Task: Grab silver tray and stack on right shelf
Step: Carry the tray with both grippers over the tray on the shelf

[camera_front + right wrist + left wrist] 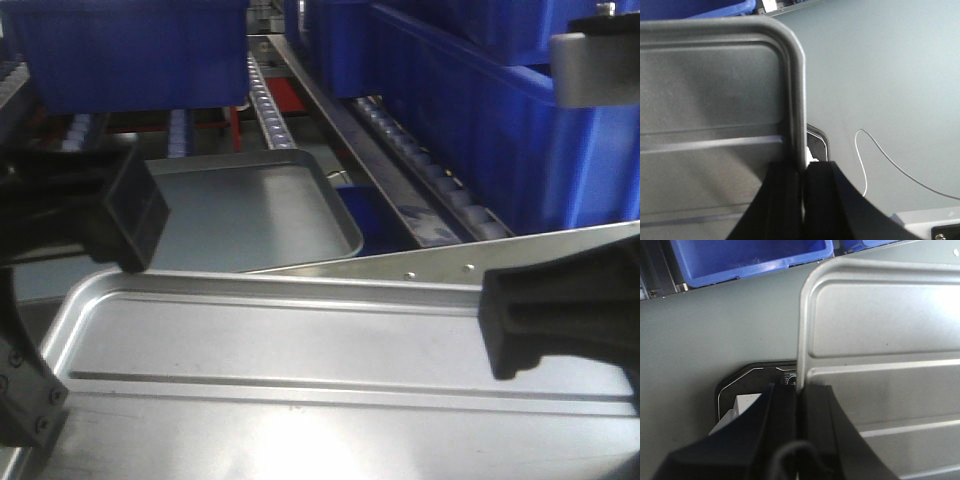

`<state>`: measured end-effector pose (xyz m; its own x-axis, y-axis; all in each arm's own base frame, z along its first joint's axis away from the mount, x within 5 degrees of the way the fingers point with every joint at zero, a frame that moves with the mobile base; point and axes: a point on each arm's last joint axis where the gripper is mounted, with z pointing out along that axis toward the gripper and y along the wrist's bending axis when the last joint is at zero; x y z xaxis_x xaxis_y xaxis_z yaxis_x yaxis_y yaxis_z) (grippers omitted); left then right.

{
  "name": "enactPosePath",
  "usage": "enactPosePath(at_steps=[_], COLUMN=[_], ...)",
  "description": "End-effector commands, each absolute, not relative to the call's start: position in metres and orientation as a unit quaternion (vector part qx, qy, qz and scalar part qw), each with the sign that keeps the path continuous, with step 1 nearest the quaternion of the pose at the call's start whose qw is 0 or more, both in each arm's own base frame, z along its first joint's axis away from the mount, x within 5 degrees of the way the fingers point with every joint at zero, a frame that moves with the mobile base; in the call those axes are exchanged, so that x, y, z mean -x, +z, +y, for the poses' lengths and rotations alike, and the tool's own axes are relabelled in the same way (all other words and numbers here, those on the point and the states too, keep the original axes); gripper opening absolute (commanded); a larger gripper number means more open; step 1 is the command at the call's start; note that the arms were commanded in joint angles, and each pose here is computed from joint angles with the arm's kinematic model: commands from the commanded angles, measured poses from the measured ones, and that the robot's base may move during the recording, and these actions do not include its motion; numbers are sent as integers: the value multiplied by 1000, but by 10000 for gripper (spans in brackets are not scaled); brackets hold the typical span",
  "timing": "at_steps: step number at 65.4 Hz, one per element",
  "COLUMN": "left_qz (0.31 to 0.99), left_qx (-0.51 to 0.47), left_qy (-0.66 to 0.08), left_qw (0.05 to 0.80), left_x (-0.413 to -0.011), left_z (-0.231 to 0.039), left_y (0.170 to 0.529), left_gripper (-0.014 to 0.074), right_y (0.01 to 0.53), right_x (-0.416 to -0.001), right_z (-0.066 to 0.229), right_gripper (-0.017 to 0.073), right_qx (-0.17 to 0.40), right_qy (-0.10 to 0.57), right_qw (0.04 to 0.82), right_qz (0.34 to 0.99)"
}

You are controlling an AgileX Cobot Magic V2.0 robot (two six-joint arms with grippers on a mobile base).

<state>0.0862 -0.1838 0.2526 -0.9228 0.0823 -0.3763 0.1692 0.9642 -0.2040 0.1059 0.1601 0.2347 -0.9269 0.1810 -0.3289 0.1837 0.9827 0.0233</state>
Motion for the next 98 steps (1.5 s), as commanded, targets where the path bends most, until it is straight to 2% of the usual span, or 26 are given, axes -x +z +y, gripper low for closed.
enactPosePath(at_steps=[1, 98], left_qz=[975, 975], left_qx=[-62, -62], left_qy=[-80, -80], left_qw=[197, 197], left_x=[-87, -87], left_z=[-174, -174], left_y=[261, 261], left_gripper=[-100, -100], right_y=[245, 245], right_x=[-105, -106], right_z=[140, 141], right_gripper=[70, 70], right_qx=[-108, -107], right_qy=[-99, -95], right_qw=[178, 178], right_qz=[973, 973])
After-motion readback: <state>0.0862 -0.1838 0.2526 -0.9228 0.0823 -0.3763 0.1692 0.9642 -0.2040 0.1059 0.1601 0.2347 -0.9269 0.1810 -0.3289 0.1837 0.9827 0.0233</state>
